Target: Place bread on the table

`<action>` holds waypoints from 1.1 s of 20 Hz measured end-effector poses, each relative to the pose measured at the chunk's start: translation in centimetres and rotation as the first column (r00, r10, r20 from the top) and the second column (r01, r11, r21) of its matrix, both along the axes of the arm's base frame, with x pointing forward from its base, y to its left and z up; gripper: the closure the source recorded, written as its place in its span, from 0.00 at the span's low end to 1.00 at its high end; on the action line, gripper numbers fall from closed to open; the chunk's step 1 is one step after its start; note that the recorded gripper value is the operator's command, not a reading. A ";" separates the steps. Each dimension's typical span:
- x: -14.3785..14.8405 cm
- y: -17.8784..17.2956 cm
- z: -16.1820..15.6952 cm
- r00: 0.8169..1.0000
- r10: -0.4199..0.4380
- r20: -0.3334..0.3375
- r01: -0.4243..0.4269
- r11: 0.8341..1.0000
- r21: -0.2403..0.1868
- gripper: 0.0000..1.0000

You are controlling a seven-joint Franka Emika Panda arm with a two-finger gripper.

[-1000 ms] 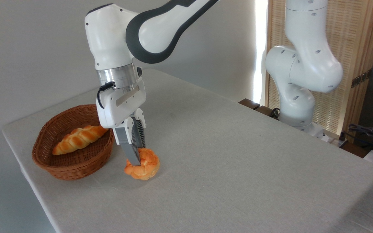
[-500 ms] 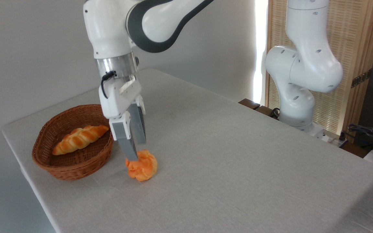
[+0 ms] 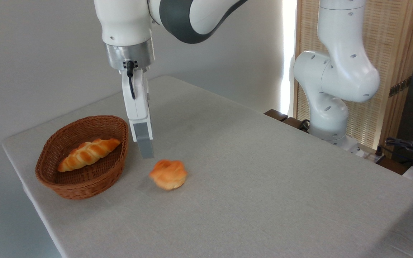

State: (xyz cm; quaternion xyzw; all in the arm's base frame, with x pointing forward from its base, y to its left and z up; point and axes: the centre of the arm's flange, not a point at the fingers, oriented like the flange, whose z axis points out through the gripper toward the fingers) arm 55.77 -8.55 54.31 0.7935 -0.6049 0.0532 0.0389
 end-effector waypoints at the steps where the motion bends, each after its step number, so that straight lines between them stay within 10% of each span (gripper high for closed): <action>1: 0.2 0.3 0.6 1.000 0.015 0.011 -0.015 1.000 -0.003 0.00; 4: 0.6 2.0 2.9 0.988 0.154 0.024 -0.154 0.988 -0.017 0.00; 10: 0.6 2.6 6.7 0.904 0.427 0.005 -0.427 0.904 -0.023 0.00; 22: 0.0 5.5 8.0 0.878 0.476 -0.036 -0.475 0.879 0.034 0.00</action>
